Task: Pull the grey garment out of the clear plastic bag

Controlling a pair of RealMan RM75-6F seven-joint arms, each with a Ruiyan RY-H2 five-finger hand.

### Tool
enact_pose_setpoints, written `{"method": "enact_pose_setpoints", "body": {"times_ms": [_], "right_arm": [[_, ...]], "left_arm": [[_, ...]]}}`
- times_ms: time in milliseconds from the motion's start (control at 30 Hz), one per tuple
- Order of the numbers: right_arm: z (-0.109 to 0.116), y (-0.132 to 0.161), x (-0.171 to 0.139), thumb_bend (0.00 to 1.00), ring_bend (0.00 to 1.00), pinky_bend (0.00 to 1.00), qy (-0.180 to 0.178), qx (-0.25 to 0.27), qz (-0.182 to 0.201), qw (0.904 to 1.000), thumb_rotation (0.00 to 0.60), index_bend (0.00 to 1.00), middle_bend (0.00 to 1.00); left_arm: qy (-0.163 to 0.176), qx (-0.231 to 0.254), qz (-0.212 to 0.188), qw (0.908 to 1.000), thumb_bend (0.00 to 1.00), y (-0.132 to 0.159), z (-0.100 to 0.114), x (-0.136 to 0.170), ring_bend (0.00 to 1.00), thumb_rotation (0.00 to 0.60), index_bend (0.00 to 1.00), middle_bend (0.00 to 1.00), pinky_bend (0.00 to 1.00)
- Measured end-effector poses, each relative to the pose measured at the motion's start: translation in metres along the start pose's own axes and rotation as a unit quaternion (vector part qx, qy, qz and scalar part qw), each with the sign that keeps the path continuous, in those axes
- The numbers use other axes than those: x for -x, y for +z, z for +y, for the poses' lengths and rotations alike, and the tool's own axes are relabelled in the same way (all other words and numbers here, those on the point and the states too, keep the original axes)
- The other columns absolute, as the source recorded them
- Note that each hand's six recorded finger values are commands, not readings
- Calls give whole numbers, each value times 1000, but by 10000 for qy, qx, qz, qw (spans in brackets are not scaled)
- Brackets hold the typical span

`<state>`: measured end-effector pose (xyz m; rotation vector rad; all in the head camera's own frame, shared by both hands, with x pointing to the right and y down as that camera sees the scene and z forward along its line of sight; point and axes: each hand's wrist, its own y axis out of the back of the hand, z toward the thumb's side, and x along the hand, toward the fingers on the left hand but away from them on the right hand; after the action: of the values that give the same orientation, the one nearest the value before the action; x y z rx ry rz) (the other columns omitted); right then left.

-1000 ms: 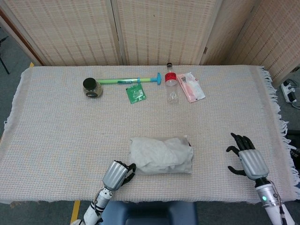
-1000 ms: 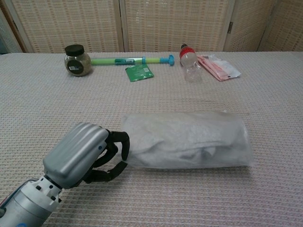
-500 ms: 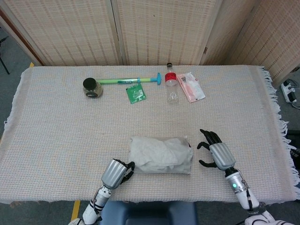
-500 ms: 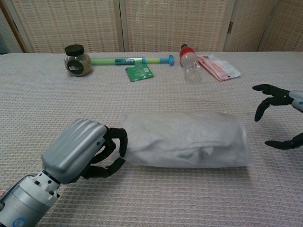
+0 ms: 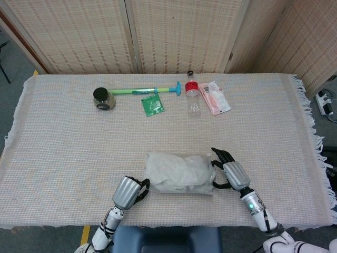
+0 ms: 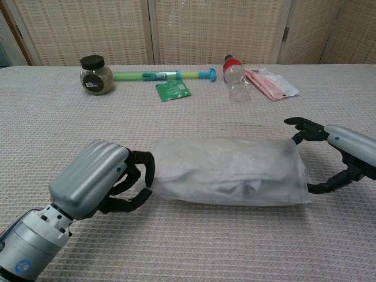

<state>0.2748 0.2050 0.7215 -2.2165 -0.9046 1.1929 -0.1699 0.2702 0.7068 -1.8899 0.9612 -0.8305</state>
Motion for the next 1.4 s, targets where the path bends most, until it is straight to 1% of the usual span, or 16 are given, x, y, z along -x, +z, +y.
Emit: {"method": "enact_pose_setpoints", "body": {"times_ms": [67, 133, 300, 433, 633, 833, 967, 1033, 1233, 1400], "right_arm": [[-3, 1, 2, 160, 0, 0, 15, 37, 1, 10000, 600, 366, 0], [-6, 2, 4, 180, 0, 0, 21, 69, 2, 10000, 600, 396, 0], [-11, 4, 10, 326, 0, 0, -36, 99, 8, 9999, 600, 510, 18], [-12, 7, 13, 375, 0, 0, -125, 187, 19, 9997, 600, 569, 51], [-14, 7, 15, 411, 0, 0, -201, 184, 4, 9996, 600, 619, 77], [-6, 6, 9, 421, 0, 0, -239, 77, 9, 9997, 600, 660, 100], [5, -1, 1, 421, 0, 0, -269, -21, -40, 9996, 600, 665, 103], [14, -6, -4, 421, 0, 0, -307, -102, -81, 9994, 600, 665, 105], [45, -22, -20, 421, 0, 0, -432, -298, -271, 9983, 600, 666, 106], [71, -39, -29, 420, 0, 0, -604, -403, -515, 9960, 600, 666, 106]], "left_arm": [[0, -10, 4, 10000, 563, -1, 0, 0, 1000, 600, 705, 1000, 1000], [-3, -15, 9, 10000, 563, -2, 0, 0, 1000, 600, 705, 1000, 1000], [13, -18, 43, 10000, 563, -6, 2, -2, 1000, 600, 705, 1000, 1000], [30, -38, 64, 10000, 563, -9, 4, -2, 1000, 600, 705, 1000, 1000], [79, -57, 103, 9999, 563, -14, 7, -3, 1000, 600, 705, 1000, 1000], [99, -117, 184, 9997, 565, -22, 10, -4, 1000, 600, 704, 1000, 1000], [126, -238, 287, 9992, 569, -35, 14, -3, 1000, 600, 707, 1000, 1000], [157, -316, 374, 9987, 574, -43, 18, -1, 1000, 600, 709, 1000, 1000], [286, -624, 717, 9951, 577, -80, 34, 5, 1000, 600, 711, 1000, 1000], [407, -912, 1027, 9897, 578, -111, 51, 11, 1000, 600, 712, 1000, 1000]]}}
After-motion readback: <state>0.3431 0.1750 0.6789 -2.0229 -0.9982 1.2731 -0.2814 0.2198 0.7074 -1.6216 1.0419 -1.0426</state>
